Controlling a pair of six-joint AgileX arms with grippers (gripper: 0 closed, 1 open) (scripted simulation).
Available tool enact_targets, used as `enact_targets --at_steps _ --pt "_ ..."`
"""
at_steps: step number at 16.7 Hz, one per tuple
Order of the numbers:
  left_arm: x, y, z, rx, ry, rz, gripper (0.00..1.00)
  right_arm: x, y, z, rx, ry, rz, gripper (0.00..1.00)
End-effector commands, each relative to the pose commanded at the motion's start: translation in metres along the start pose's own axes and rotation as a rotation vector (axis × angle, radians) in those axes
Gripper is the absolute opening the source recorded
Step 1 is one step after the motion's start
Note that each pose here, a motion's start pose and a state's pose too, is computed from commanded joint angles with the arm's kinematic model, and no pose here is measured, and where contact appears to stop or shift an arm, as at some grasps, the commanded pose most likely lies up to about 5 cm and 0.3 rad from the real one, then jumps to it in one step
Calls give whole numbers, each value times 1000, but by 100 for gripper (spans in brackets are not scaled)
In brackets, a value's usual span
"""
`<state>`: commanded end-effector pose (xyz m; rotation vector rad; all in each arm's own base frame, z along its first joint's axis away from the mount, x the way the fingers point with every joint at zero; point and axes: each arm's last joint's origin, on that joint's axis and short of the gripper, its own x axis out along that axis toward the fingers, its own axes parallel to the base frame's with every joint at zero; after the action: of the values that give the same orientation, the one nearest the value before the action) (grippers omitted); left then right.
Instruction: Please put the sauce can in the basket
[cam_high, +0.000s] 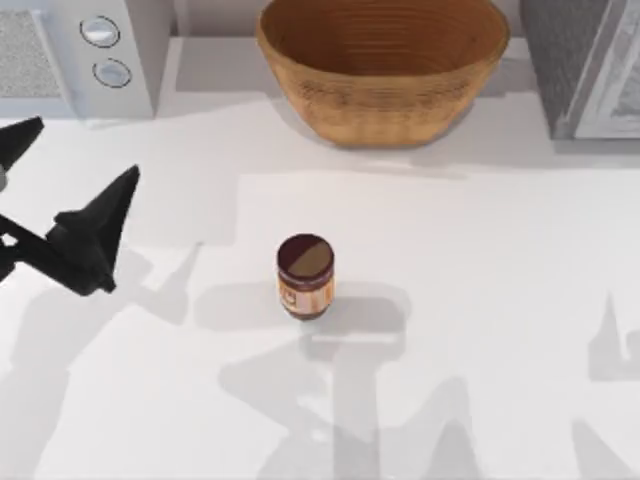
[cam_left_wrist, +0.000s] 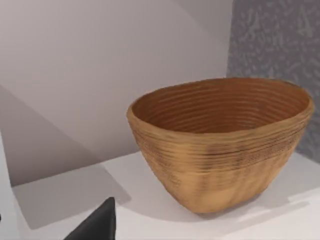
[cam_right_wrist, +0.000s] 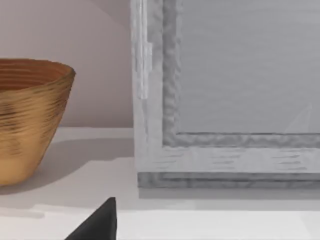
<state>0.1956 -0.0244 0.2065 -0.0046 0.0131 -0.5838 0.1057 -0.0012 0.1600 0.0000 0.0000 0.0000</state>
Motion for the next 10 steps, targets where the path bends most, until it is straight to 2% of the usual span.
enact_targets --at_steps 5,10 --pt "66 25 -28 5 -1 -302 100 0 0 0 0 0 0 100" --pt "115 38 -94 12 -8 -581 100 0 0 0 0 0 0 100"
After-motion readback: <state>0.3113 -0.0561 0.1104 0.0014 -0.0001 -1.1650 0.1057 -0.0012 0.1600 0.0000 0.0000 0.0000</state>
